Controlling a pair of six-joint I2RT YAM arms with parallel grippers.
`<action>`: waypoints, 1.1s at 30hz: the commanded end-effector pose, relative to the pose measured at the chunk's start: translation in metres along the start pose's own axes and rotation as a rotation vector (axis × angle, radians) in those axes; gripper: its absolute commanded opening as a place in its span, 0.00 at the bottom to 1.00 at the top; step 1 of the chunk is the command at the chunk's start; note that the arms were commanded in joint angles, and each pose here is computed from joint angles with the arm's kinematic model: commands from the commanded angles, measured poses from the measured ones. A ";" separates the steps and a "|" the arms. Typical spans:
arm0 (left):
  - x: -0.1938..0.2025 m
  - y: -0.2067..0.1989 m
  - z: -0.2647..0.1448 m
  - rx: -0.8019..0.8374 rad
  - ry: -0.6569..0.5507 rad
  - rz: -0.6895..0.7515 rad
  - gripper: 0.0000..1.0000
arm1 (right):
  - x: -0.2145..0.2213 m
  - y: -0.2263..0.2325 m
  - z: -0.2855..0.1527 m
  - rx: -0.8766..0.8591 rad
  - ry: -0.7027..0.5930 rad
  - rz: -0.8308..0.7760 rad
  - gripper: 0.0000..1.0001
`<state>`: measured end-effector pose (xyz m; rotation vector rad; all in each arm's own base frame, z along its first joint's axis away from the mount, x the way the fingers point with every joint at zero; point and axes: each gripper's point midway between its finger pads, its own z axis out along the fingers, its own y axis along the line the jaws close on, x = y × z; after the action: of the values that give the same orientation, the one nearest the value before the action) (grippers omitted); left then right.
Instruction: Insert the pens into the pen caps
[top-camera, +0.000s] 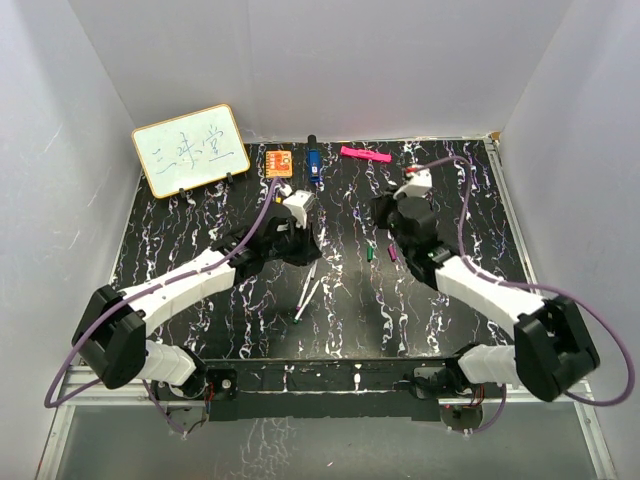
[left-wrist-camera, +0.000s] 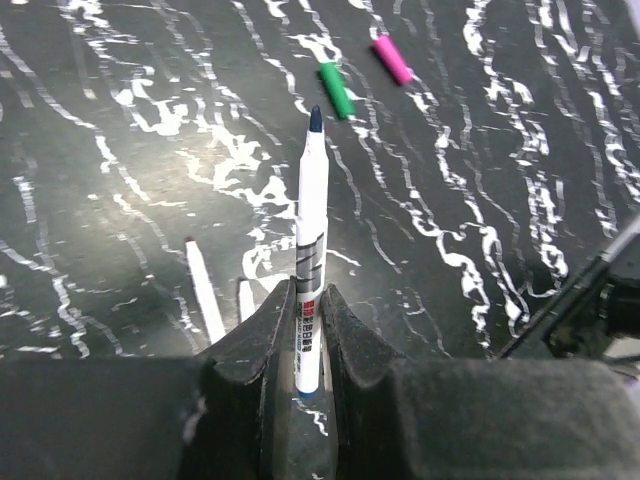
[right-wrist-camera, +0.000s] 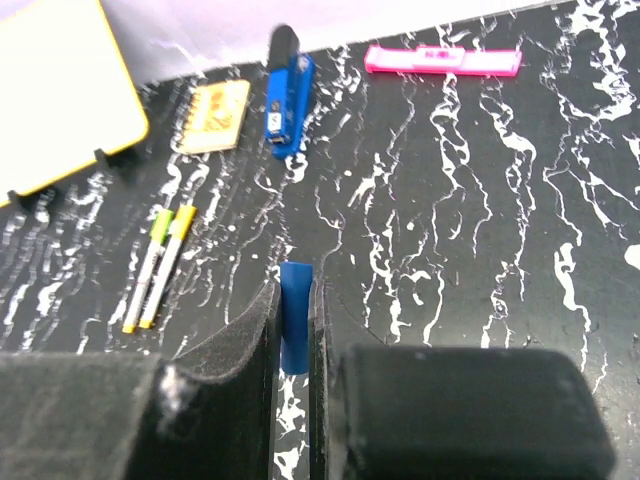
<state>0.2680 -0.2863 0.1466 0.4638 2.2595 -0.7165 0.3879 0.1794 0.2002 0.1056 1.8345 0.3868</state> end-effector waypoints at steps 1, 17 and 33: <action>-0.033 -0.048 -0.009 0.235 -0.134 -0.019 0.00 | -0.055 0.021 -0.029 -0.183 -0.301 0.110 0.00; -0.029 -0.105 0.014 0.471 -0.166 0.029 0.00 | -0.082 0.027 -0.098 -0.441 -0.617 0.332 0.00; -0.037 -0.114 0.019 0.485 -0.189 0.026 0.00 | -0.072 0.037 -0.102 -0.517 -0.583 0.357 0.00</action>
<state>0.2456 -0.3823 0.1837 0.6030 1.9600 -1.2040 0.3157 0.1726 0.2841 0.1920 1.1753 0.9149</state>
